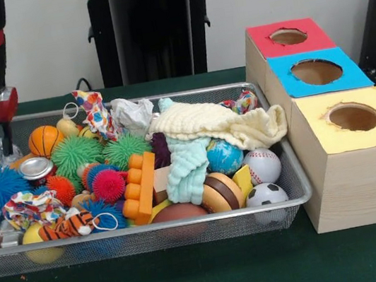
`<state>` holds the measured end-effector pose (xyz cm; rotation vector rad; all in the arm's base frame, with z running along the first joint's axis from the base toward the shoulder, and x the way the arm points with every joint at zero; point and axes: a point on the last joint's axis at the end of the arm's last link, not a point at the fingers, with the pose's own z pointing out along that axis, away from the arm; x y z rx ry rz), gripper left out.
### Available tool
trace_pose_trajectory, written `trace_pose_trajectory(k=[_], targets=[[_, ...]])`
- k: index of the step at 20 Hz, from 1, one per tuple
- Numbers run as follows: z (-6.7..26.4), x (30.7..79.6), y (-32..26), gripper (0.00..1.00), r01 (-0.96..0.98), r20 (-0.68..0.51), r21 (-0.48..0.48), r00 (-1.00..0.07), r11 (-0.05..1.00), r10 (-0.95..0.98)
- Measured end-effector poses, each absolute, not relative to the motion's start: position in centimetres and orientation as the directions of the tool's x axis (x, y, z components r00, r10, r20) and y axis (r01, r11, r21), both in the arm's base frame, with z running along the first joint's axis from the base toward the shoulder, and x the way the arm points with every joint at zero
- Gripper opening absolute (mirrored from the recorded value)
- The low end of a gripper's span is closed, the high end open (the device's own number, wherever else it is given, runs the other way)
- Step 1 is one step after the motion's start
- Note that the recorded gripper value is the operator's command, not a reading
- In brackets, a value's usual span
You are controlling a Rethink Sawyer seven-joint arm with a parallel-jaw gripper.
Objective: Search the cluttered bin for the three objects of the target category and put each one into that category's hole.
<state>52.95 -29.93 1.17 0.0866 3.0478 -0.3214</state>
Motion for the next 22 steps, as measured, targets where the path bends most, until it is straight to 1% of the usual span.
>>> trace_pose_trajectory(k=[4, 8, 14, 16, 22], targets=[[1.5, 52.8, -29.6, 1.0, 0.075, -0.076, -0.196, -0.995, 0.978, 0.062], [0.9, 52.1, -29.2, 1.0, 0.076, -0.062, -0.184, -0.996, 0.98, 0.066], [-1.4, 50.9, -28.2, 1.0, 0.075, -0.029, -0.149, -0.997, 0.986, 0.071], [-2.5, 50.7, -27.6, 1.0, 0.07, -0.036, -0.139, -0.997, 0.988, 0.066], [-3.0, 50.5, -27.4, 1.0, 0.05, -0.059, -0.172, -0.997, 0.984, 0.04]])
